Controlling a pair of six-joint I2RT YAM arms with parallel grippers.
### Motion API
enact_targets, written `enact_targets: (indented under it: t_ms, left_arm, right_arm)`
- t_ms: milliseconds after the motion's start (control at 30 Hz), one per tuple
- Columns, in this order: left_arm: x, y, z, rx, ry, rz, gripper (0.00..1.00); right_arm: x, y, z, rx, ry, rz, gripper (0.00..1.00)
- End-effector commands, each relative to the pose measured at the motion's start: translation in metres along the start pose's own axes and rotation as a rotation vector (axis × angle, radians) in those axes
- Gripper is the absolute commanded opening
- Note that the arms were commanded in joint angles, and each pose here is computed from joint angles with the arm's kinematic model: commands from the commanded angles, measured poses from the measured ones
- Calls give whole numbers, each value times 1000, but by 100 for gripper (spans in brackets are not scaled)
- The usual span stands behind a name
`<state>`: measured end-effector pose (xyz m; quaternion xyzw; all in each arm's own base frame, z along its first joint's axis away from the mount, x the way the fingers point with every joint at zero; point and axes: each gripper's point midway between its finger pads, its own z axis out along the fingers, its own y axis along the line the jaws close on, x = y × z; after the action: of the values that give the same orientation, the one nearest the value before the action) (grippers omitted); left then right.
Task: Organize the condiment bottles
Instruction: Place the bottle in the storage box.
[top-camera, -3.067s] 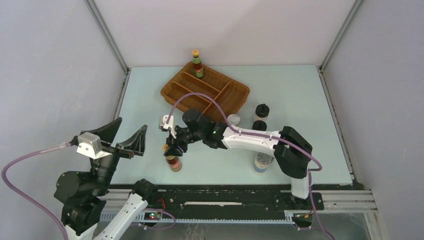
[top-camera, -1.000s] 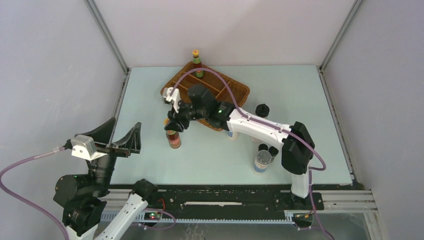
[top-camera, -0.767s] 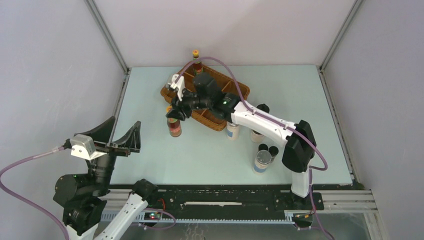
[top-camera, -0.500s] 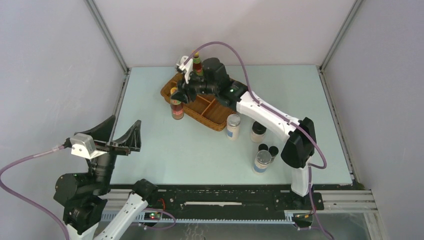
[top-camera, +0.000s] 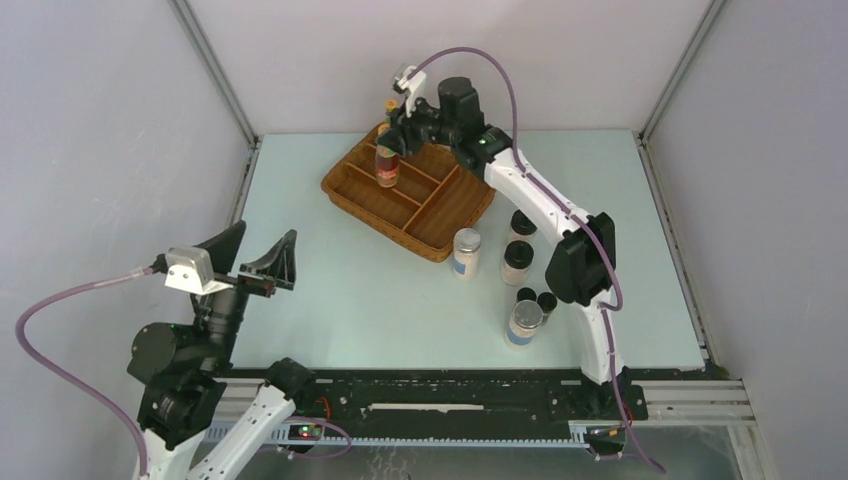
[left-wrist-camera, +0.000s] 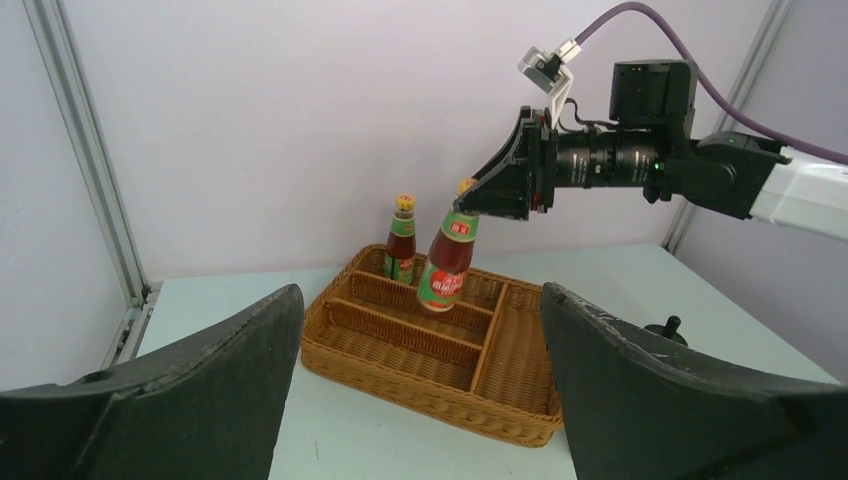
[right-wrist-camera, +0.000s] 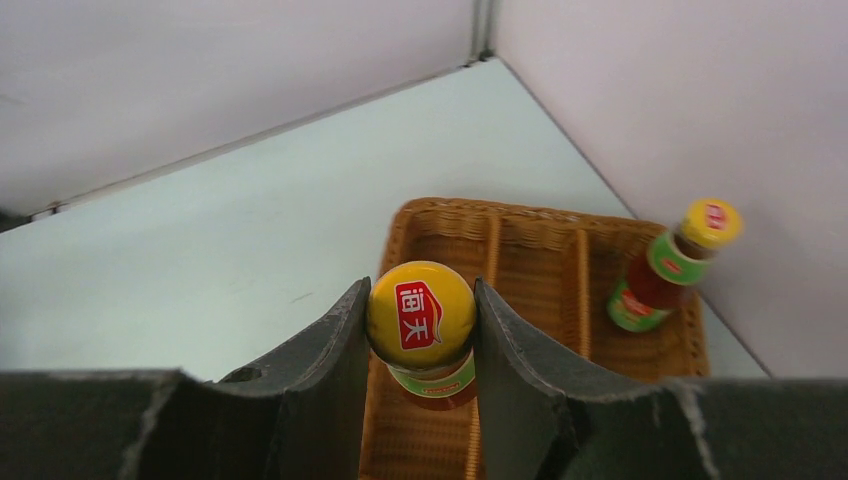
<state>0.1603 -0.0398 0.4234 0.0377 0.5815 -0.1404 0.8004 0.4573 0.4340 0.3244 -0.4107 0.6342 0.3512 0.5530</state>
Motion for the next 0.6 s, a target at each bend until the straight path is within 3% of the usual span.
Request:
enact_targets:
  t_ms: [0, 267, 567]
  left_arm:
    - [10, -2, 16, -6, 12, 26, 92]
    - [27, -7, 37, 3, 45, 68, 92]
    - [38, -5, 44, -15, 48, 69, 93]
  right_arm:
    - [-81, -43, -25, 73, -226, -95, 0]
    - [-65, -109, -31, 164, -240, -88, 0]
    - [-49, -149, -28, 222, -258, -94, 0]
